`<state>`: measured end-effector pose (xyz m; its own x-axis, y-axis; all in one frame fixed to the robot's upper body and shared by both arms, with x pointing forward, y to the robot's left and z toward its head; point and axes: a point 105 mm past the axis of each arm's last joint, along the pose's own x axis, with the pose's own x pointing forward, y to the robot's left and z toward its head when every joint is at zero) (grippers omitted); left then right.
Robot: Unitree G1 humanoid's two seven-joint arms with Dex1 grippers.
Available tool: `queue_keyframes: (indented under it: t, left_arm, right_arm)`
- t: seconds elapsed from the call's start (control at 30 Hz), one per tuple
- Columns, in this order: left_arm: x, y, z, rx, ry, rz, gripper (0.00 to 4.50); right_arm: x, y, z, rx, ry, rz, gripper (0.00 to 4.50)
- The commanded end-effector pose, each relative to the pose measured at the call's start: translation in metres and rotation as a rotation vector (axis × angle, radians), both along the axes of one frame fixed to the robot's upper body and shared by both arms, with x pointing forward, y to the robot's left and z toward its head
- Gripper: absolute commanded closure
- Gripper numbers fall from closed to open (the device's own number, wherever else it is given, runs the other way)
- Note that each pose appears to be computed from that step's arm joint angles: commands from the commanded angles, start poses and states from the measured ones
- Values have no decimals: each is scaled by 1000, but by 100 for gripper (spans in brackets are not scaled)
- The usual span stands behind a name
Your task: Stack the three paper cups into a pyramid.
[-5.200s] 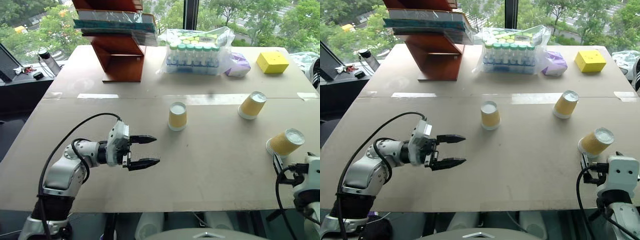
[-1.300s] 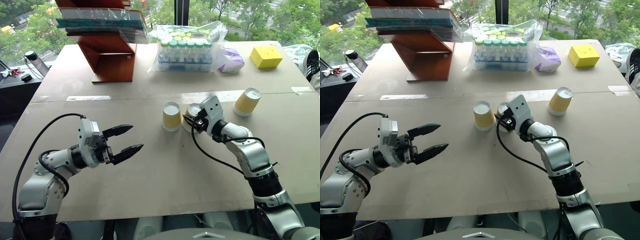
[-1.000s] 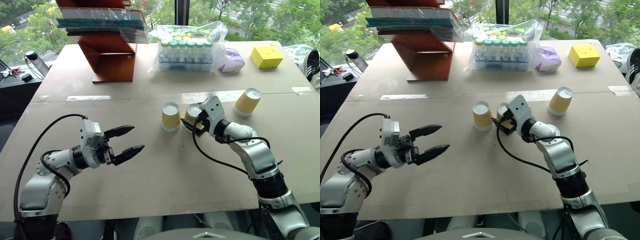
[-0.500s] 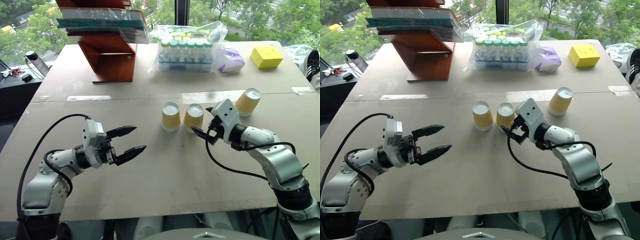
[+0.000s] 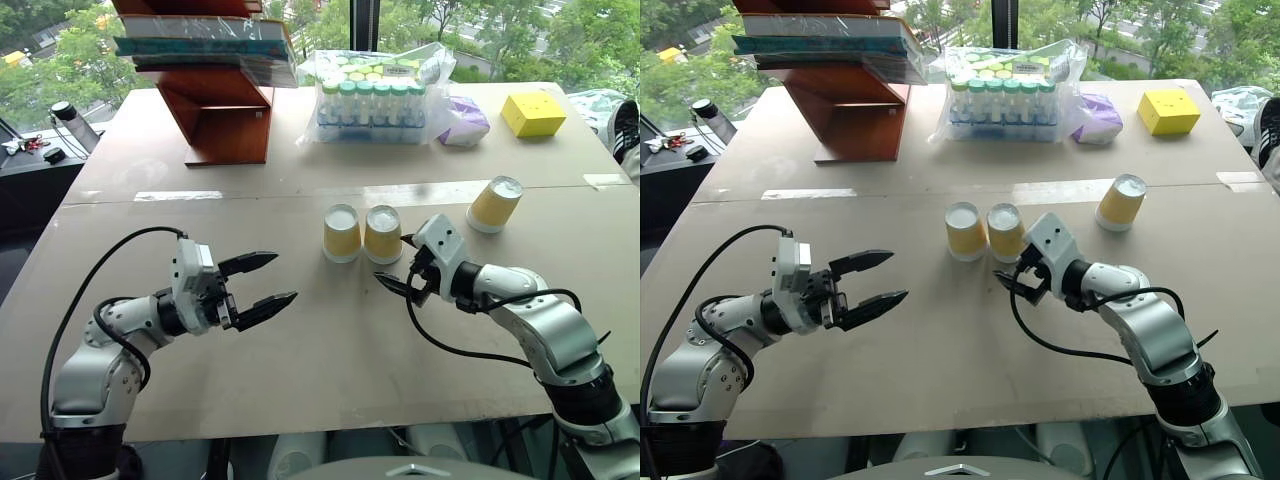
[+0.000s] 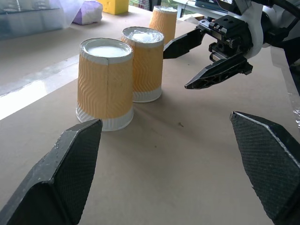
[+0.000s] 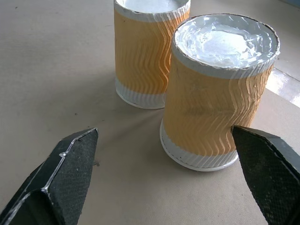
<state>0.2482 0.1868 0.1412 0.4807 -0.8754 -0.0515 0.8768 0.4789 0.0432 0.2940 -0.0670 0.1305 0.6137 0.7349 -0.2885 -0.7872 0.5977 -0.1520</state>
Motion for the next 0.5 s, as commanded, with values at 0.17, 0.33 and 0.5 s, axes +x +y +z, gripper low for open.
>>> queue_keyframes:
  t: [0.17, 0.33, 0.5]
  left_arm:
    - [-1, -3, 7, -2, -42, -8, 0]
    - [0, -7, 11, -10, -59, -37, 0]
    - [-6, -16, 30, -71, -92, -130, 0]
  right_arm:
    - [-5, -35, 35, 78, -89, -97, 3]
    - [14, -103, 78, 98, -314, -488, 3]
    - [36, -141, 85, 107, -351, -709, 3]
